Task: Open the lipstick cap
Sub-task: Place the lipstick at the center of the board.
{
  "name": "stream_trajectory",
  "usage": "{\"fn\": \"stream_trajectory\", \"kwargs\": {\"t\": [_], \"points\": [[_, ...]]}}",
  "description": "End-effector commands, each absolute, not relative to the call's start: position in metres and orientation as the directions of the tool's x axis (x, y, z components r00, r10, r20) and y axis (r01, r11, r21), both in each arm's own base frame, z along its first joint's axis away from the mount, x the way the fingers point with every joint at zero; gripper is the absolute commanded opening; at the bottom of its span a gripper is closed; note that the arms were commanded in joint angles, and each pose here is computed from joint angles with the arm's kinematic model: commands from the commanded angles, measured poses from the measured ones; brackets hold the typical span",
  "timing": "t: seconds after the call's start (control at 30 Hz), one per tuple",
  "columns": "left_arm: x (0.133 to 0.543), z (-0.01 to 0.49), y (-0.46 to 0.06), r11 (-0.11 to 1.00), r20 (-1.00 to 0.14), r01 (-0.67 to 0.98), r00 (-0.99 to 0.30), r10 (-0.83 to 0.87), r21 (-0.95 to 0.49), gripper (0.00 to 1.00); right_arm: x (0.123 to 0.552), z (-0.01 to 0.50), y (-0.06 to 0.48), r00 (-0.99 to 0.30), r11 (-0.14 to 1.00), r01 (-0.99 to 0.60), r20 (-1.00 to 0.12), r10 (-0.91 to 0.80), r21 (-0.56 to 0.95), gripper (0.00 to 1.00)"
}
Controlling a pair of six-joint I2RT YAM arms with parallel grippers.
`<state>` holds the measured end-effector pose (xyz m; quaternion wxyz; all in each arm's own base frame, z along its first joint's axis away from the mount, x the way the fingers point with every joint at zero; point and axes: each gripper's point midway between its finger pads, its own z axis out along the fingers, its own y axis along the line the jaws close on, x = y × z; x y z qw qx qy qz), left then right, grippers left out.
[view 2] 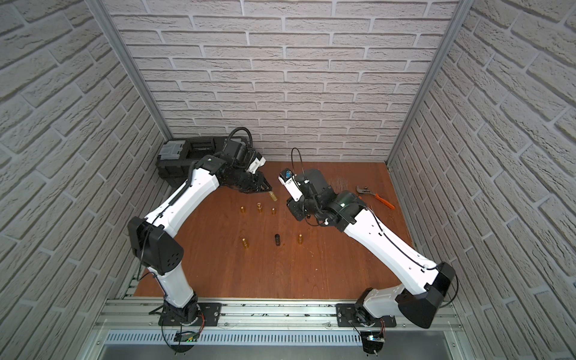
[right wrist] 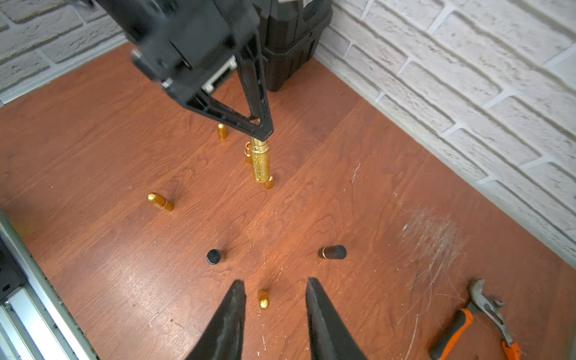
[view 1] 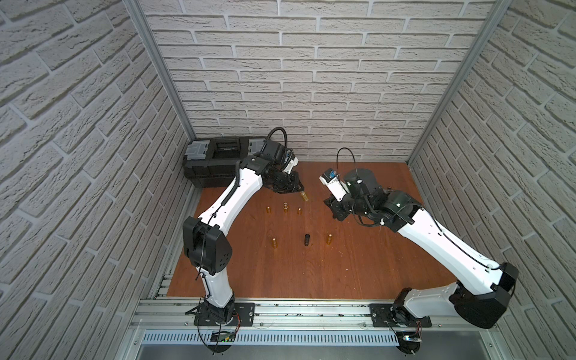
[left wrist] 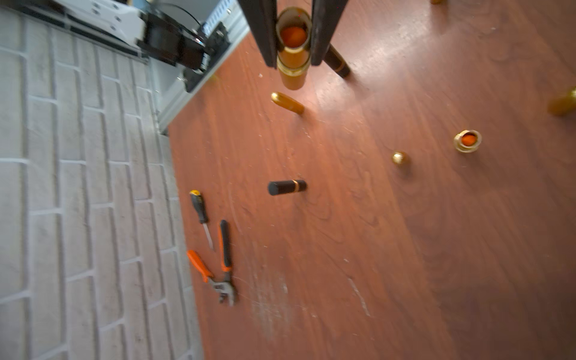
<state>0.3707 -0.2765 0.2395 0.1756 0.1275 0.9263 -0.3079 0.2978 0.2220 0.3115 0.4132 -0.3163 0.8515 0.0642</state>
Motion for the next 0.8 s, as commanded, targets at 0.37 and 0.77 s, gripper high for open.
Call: {"fn": "stream_trajectory", "kwargs": {"t": [0.37, 0.77], "points": [[0.421, 0.138, -0.327, 0.871, -0.569, 0.452, -0.775, 0.276, -0.193, 0.17, 0.284, 0.310, 0.170, -0.489, 0.849, -0.458, -0.722, -0.488, -0.264, 0.34], [0.416, 0.091, -0.346, 0.854, -0.562, 0.517, -0.722, 0.403, -0.052, 0.18, 0.286, 0.301, 0.170, -0.500, 0.848, -0.456, -0.710, -0.495, -0.270, 0.34]]}}
